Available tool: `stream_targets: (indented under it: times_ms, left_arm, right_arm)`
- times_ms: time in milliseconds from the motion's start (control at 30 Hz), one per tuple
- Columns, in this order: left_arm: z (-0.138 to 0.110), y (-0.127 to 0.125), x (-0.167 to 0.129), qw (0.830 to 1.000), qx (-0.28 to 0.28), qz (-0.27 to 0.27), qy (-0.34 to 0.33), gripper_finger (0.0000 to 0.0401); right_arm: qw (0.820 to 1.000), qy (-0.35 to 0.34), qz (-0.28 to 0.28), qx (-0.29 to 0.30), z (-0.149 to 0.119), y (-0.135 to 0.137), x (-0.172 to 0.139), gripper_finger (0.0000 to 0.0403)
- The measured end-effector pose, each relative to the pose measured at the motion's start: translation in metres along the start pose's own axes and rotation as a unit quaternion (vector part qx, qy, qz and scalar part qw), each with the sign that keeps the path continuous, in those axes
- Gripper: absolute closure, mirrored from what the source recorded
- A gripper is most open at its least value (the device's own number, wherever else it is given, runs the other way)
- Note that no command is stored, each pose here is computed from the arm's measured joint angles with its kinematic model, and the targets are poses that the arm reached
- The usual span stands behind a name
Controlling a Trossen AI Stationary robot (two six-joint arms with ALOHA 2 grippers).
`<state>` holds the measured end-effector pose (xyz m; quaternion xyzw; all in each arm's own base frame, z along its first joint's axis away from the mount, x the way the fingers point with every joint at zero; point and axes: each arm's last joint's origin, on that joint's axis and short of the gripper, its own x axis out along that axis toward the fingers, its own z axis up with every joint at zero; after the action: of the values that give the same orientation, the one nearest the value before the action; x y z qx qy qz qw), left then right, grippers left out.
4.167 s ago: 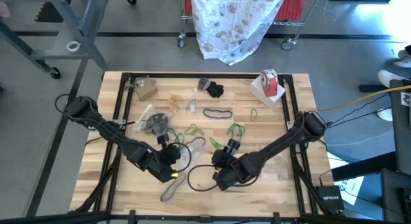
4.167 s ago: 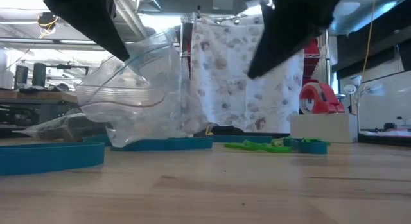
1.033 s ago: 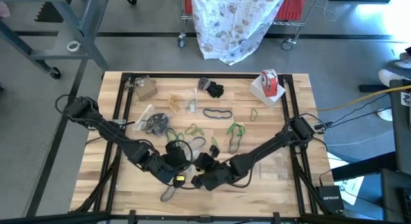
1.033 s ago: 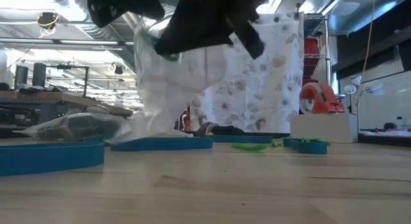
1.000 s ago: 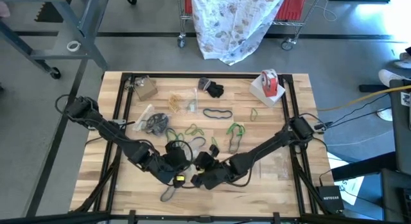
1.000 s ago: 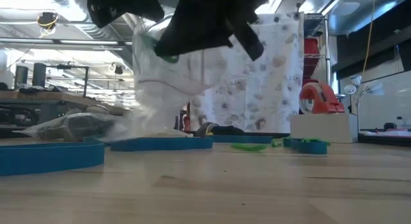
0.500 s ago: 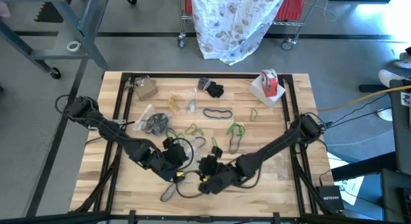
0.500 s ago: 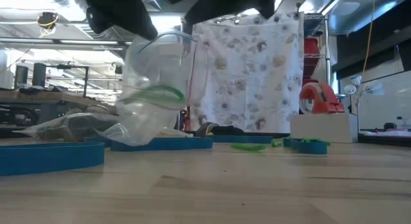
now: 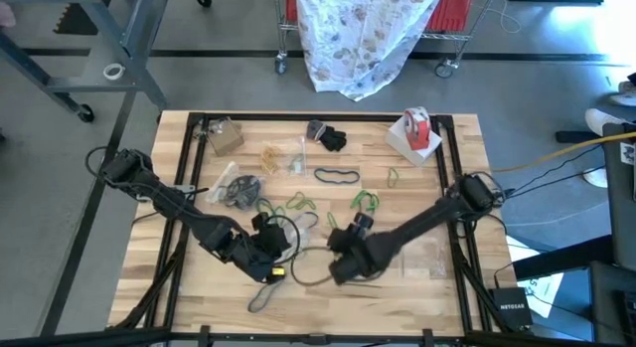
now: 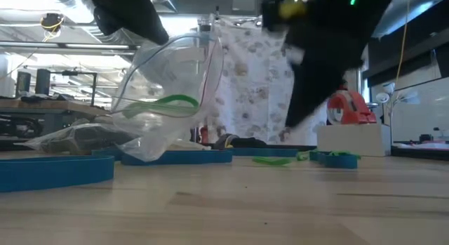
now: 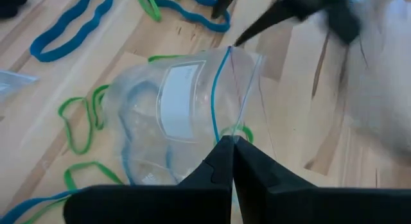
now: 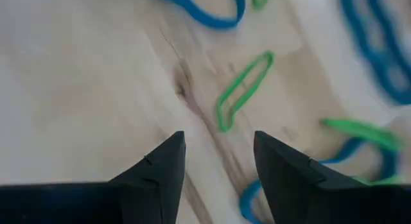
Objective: Sort rubber bands
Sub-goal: Put the green rubber band into the transparent zip bag
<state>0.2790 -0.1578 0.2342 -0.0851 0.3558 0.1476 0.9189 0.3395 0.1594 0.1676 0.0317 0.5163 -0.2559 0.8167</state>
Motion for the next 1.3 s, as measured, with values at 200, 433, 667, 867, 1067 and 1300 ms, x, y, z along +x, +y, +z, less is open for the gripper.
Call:
stream_targets:
  times_ms: [200,433,667,867,1067,1300]
  left_arm:
    - [-0.003,-0.002,-0.002,1.000,0.009,-0.001,0.004,0.0401]
    - [-0.005,-0.005,-0.005,1.000,0.017,-0.006,0.004,0.0401]
    - [-0.005,-0.005,-0.005,1.000,0.026,-0.007,0.004,0.0401]
    - [-0.005,-0.004,-0.004,1.000,-0.004,-0.004,0.005,0.0401]
    - [-0.003,-0.004,-0.003,1.000,-0.015,-0.006,0.001,0.0401]
    - [0.002,-0.009,-0.004,0.999,-0.035,-0.031,-0.023,0.0401]
  right_arm:
    - [0.998,0.022,0.022,0.060,-0.003,-0.026,0.052,0.0226]
    - [0.996,0.022,0.048,0.073,0.001,-0.036,0.064,0.0259]
    - [0.995,0.033,0.075,0.055,-0.004,-0.026,0.056,0.0390]
    - [0.989,0.006,0.143,0.025,-0.007,0.014,0.006,0.0399]
    - [0.973,-0.099,0.209,0.026,0.001,0.052,-0.050,0.0400]
    - [0.946,-0.243,0.200,0.084,0.023,0.060,-0.069,0.0401]
